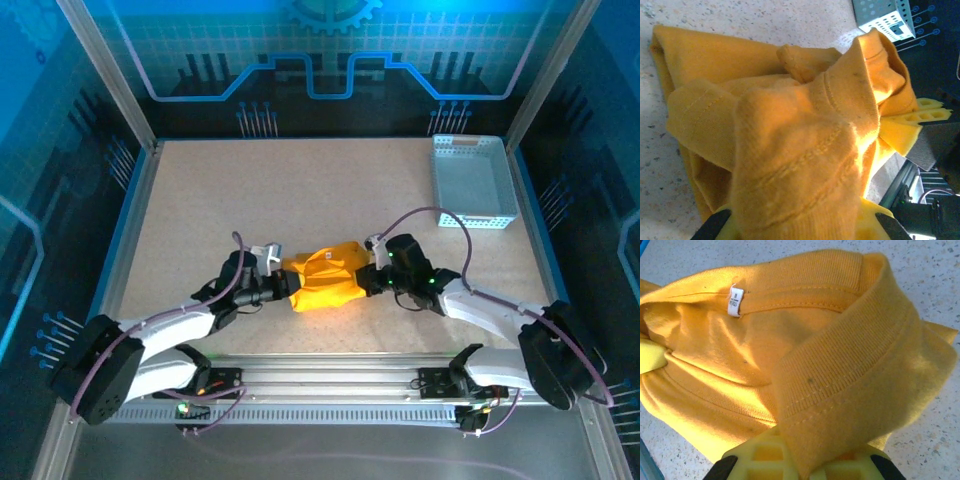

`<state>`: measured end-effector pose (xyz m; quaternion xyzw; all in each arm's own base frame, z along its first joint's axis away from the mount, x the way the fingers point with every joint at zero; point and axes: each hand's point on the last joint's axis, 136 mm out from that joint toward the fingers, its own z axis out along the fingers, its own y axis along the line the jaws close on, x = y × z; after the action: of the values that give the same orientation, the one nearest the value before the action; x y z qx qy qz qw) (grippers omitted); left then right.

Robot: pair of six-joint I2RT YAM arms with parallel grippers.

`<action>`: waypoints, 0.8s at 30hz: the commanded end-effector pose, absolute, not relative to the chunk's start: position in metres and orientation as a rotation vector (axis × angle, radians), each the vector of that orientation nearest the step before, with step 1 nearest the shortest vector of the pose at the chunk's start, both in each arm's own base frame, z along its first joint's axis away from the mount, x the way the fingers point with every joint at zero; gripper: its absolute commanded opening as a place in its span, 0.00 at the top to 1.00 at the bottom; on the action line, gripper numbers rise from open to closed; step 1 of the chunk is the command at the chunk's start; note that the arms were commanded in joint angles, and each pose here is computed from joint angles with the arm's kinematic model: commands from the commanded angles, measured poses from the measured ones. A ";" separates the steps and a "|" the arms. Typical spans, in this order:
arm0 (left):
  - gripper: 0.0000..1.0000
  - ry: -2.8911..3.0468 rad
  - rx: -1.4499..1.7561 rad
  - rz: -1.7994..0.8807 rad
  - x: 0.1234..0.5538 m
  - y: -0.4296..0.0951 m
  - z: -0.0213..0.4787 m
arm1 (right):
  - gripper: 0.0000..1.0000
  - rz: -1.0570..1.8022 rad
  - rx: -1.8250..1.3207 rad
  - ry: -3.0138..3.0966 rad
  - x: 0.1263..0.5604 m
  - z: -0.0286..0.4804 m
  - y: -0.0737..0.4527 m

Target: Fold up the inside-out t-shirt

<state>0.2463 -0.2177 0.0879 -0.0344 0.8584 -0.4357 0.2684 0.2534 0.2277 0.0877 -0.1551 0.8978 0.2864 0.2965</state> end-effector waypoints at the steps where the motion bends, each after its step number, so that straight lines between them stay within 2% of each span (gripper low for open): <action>1: 1.00 2.365 -0.192 -1.094 0.257 -0.210 0.068 | 0.98 0.625 -0.299 2.453 0.269 0.074 0.211; 5: 0.95 2.391 -0.243 -1.068 0.277 -0.216 0.062 | 0.97 0.540 -0.247 2.531 0.281 0.060 0.208; 7: 0.92 2.427 -0.276 -1.029 0.284 -0.216 0.052 | 0.91 0.509 -0.224 2.565 0.284 0.051 0.205; 8: 0.82 2.438 -0.294 -1.017 0.286 -0.215 0.047 | 0.86 0.506 -0.216 2.576 0.286 0.049 0.205; 9: 0.77 2.459 -0.323 -0.998 0.288 -0.213 0.041 | 0.83 0.494 -0.214 2.589 0.286 0.047 0.204; 11: 0.76 2.464 -0.349 -1.001 0.287 -0.211 0.037 | 0.74 0.476 -0.210 2.600 0.287 0.047 0.202; 15: 0.61 2.491 -0.407 -0.884 0.279 -0.191 0.035 | 0.53 0.444 -0.197 2.571 0.288 0.061 0.192; 17: 0.42 2.495 -0.427 -0.777 0.275 -0.175 0.041 | 0.47 0.437 -0.202 2.553 0.289 0.071 0.188; 22: 0.32 2.455 -0.432 -0.540 0.276 -0.140 0.084 | 0.40 0.380 -0.223 2.493 0.292 0.103 0.177; 24: 0.32 2.418 -0.387 -0.558 0.279 -0.144 0.105 | 0.39 0.403 -0.240 2.465 0.293 0.115 0.180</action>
<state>0.2825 -0.1660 0.0929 -0.1508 0.9025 -0.2737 0.2965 0.2895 0.1862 0.0958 -0.0839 0.9375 0.1661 0.2942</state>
